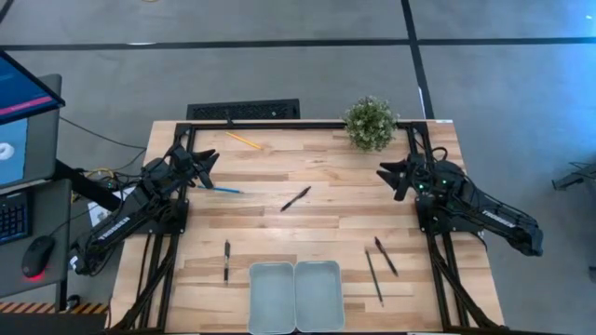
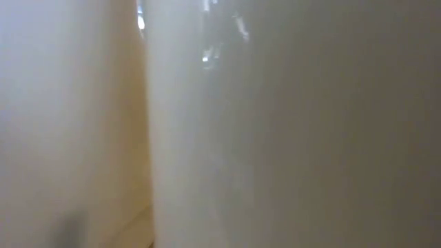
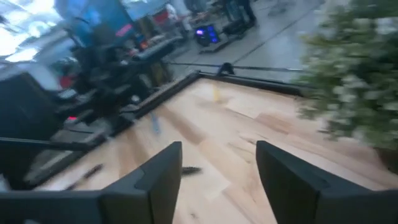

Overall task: Sort pens & pencils
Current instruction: Put the right black pen into the right gray bin

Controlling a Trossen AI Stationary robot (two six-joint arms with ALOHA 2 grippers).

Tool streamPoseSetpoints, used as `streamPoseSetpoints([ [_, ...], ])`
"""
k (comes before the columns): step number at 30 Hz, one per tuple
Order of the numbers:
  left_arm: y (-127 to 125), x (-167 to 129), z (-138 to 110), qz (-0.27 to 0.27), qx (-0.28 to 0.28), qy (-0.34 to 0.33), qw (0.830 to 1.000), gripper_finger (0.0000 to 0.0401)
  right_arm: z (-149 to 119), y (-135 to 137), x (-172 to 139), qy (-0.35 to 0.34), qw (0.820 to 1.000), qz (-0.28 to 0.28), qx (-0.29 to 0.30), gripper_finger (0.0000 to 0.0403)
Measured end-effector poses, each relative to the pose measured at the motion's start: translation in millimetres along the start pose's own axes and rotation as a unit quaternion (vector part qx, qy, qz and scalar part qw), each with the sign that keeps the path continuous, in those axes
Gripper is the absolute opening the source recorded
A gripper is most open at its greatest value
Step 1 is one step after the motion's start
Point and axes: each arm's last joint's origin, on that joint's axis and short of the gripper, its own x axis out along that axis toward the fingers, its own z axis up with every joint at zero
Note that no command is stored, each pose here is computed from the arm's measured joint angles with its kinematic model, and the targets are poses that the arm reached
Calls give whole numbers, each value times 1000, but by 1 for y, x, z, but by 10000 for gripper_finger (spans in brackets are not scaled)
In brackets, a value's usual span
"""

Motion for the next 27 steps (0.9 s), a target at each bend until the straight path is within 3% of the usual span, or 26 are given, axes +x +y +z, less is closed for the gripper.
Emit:
streamPoseSetpoints([
  [5,0,0,0,0,-29,0,1000,98,14,10,-8,16,999,45,-2,239],
  [10,0,0,0,0,-33,0,999,98,44,26,-25,59,997,29,-27,240],
  [16,0,0,0,0,-34,0,999,98,86,46,-40,178,984,-24,-8,240],
  [21,0,0,0,0,-34,0,999,98,115,59,-38,309,947,-77,50,240],
  [27,0,0,0,0,-35,0,999,98,136,70,-36,445,875,-149,120,240],
])
